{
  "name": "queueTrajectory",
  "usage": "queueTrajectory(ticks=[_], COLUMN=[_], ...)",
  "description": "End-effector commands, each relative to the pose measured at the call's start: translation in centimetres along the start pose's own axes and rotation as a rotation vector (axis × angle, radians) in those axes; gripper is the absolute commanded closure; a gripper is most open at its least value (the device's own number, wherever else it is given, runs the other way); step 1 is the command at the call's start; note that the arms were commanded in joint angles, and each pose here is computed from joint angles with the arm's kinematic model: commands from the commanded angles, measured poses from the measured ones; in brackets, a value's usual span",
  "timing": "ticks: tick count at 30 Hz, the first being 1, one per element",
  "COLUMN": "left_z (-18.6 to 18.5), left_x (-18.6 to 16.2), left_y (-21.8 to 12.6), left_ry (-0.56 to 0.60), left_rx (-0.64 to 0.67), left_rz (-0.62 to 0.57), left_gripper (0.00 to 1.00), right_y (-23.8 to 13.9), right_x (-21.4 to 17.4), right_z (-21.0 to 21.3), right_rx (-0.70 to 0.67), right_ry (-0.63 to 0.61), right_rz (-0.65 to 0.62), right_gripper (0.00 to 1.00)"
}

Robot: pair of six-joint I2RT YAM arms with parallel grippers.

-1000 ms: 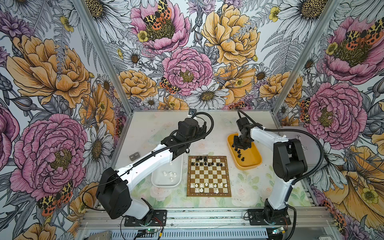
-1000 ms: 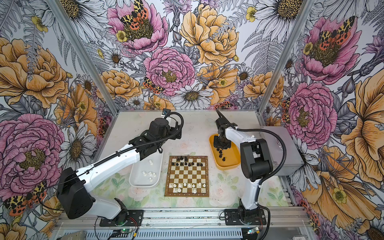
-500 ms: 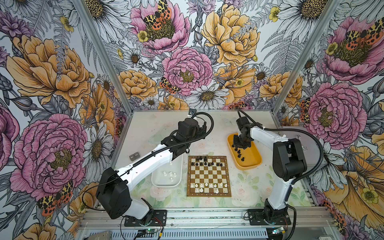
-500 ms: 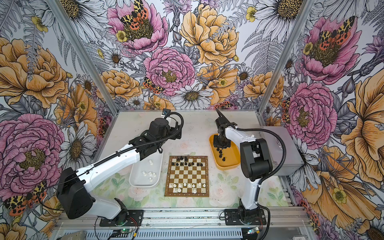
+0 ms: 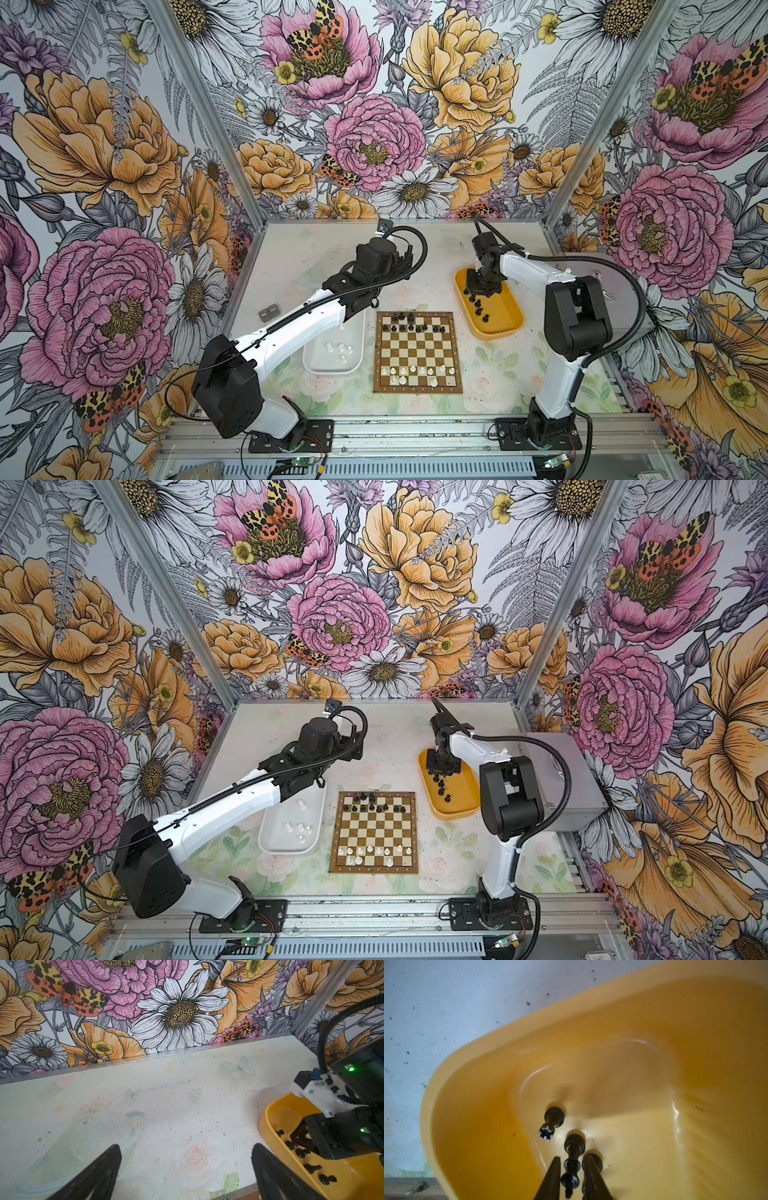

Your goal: Set up the chess pieces on the board

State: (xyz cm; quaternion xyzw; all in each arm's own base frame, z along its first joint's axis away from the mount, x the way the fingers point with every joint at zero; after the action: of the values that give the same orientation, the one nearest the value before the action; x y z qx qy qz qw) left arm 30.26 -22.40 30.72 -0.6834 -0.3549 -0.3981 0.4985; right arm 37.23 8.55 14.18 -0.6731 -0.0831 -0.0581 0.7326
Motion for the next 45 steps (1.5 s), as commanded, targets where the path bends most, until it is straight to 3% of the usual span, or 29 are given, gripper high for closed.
queueTrajectory(ticks=[1, 22, 29, 45], left_z=[0.5, 1.2, 1.4, 2.2], left_x=[0.6, 0.5, 0.6, 0.8], left_y=[-0.7, -0.8, -0.8, -1.8], left_ry=[-0.009, -0.017, -0.019, -0.037], left_rx=[-0.001, 0.011, 0.012, 0.002], left_rz=[-0.031, -0.034, -0.040, -0.057], left_gripper=[0.01, 0.01, 0.01, 0.01], right_y=[0.2, -0.2, -1.4, -11.2], right_x=[0.4, 0.7, 0.6, 0.7], right_z=[0.2, 0.4, 0.6, 3.0], right_rx=[0.000, -0.018, -0.026, -0.020], right_ry=[-0.019, -0.032, -0.042, -0.118], right_rz=[0.008, 0.020, 0.021, -0.090], right_gripper=[0.77, 0.90, 0.90, 0.90])
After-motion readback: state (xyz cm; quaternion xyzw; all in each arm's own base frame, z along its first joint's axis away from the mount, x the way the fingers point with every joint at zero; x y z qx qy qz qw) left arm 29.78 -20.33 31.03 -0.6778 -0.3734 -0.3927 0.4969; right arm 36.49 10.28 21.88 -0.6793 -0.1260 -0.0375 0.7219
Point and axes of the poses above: each gripper's point midway between its finger pads, its own y axis out along the fingers, its own z axis along the line the jaws close on, x = y × z, the point moved 9 cm from there along -y, back along the fingers, and after that the axes turned 9 degrees about -y, right-handed, at the moved point
